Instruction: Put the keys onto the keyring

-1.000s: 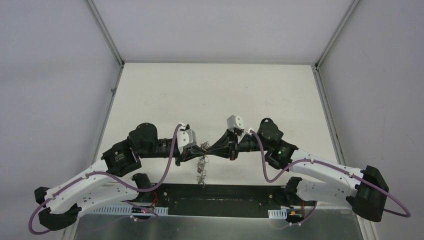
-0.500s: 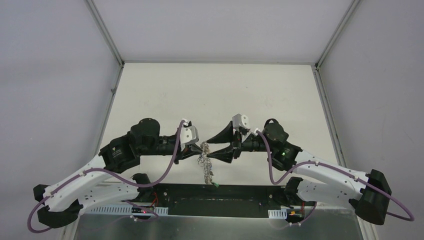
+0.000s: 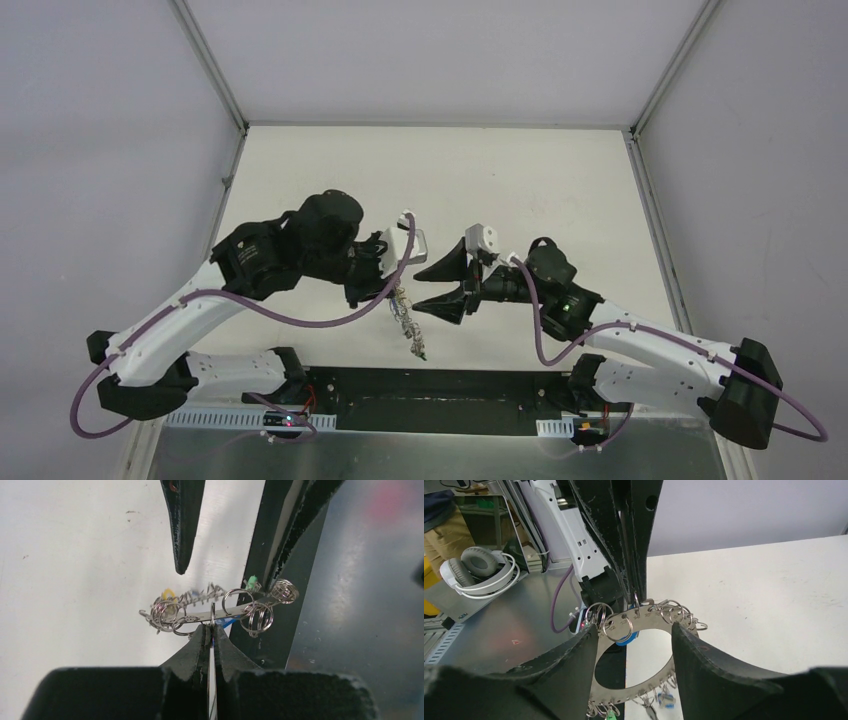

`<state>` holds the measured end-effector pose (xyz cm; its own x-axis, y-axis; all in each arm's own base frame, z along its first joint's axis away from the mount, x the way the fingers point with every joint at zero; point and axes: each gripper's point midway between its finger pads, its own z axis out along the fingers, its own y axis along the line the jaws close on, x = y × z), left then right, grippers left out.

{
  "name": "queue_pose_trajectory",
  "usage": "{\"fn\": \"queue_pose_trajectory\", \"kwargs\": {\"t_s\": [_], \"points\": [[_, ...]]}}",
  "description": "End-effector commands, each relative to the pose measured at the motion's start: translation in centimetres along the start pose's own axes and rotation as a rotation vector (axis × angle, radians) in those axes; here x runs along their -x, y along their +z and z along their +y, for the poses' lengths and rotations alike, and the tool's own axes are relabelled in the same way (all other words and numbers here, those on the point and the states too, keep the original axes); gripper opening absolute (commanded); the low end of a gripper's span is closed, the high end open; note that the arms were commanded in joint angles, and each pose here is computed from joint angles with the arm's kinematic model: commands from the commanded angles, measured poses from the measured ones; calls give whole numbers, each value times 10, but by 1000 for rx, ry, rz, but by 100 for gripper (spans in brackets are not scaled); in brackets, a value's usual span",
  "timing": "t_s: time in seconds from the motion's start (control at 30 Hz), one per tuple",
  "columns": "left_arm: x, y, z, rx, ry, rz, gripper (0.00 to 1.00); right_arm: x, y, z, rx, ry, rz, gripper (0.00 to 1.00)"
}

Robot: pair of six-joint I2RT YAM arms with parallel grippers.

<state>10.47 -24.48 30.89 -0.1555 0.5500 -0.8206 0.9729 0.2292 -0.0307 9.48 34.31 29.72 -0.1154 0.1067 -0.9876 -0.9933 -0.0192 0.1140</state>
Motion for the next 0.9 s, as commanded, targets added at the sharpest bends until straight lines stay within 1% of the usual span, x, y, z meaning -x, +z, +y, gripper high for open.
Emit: {"fn": "queue_pose_trajectory", "kwargs": {"t_s": [0.0,0.23,0.47,0.73,0.77,0.87], "points": [[-4,-13,6,32,6,124,0,15,7,1,14,-2,-52,56],[-7,-19,10,37,-36,292,0,13,15,-1,23,43,-90,48],[-8,-20,9,46,-61,408,0,12,28,-9,14,68,-124,39],[-13,-14,9,49,-73,446,0,9,42,-12,36,99,-160,34],[-14,-14,10,50,-72,448,0,8,43,-10,45,99,-157,32],[-16,-13,10,50,-72,451,0,6,44,-7,64,98,-148,19]]}}
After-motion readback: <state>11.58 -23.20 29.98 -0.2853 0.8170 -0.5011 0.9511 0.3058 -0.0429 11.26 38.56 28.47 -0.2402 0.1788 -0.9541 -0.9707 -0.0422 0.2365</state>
